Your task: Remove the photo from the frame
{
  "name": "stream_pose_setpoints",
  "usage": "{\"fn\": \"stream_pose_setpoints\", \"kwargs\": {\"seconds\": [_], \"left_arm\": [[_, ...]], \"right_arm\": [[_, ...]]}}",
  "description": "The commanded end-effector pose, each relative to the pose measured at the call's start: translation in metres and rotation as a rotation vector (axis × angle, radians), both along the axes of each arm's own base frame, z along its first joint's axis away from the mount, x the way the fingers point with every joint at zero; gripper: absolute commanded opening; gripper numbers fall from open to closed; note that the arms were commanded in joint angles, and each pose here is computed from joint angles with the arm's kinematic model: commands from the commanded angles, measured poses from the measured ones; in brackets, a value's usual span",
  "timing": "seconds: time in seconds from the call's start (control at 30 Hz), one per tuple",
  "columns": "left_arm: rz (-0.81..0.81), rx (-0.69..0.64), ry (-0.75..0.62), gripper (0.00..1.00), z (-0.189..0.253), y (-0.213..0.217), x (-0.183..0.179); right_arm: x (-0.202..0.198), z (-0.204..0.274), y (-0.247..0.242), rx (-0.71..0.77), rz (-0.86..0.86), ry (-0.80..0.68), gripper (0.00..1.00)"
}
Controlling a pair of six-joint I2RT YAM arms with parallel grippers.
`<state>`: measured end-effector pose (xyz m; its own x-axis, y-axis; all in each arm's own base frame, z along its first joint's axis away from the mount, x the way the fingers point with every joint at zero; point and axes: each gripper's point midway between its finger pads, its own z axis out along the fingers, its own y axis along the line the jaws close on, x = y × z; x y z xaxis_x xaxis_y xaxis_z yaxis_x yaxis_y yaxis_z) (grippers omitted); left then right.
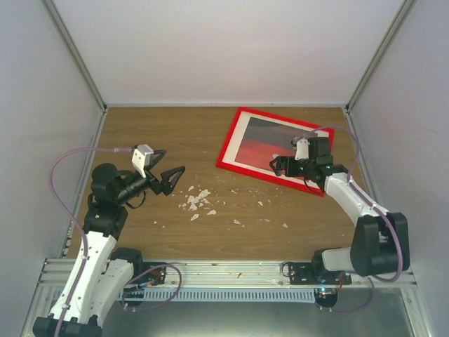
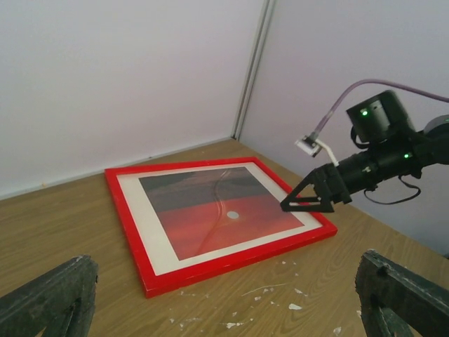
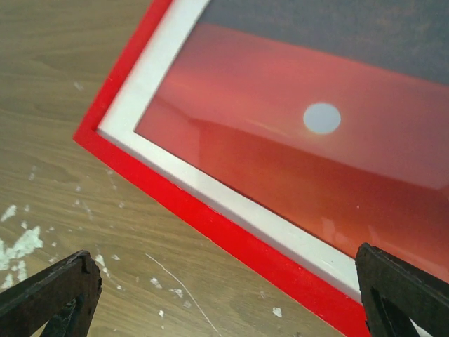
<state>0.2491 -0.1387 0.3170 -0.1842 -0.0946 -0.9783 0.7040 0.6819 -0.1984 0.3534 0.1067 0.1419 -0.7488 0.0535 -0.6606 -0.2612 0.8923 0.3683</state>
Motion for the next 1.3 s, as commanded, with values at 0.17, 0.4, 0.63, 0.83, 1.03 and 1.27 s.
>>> {"fn": "stream_pose_setpoints", "kwargs": {"seconds": [0.17, 0.4, 0.63, 0.83, 1.03, 1.27], "left_arm": [[-0.02, -0.017, -0.031, 0.99, 0.006, -0.004, -0.002], [0.01, -0.027, 0.011, 0.99, -0.001, -0.004, 0.005], [0.04, -0.07, 0.197, 0.99, -0.029, -0.006, 0.02], [0.053, -0.129, 0.403, 0.99, -0.069, -0.011, 0.031], [0.038, -0.136, 0.565, 0.99, -0.111, -0.025, 0.031], [0.043, -0.163, 0.648, 0.99, -0.137, -0.035, 0.031]], "right_arm": [[0.005, -0.049, 0.004, -0.111, 0.015, 0.157, 1.0], [0.004, -0.071, 0.01, -0.136, 0.044, 0.217, 1.0], [0.0, -0.088, 0.013, -0.156, 0.061, 0.263, 1.0], [-0.008, -0.096, 0.022, -0.175, 0.091, 0.286, 1.0], [-0.019, -0.1, 0.035, -0.192, 0.134, 0.302, 1.0], [-0.032, -0.103, 0.061, -0.188, 0.21, 0.319, 1.0]]}}
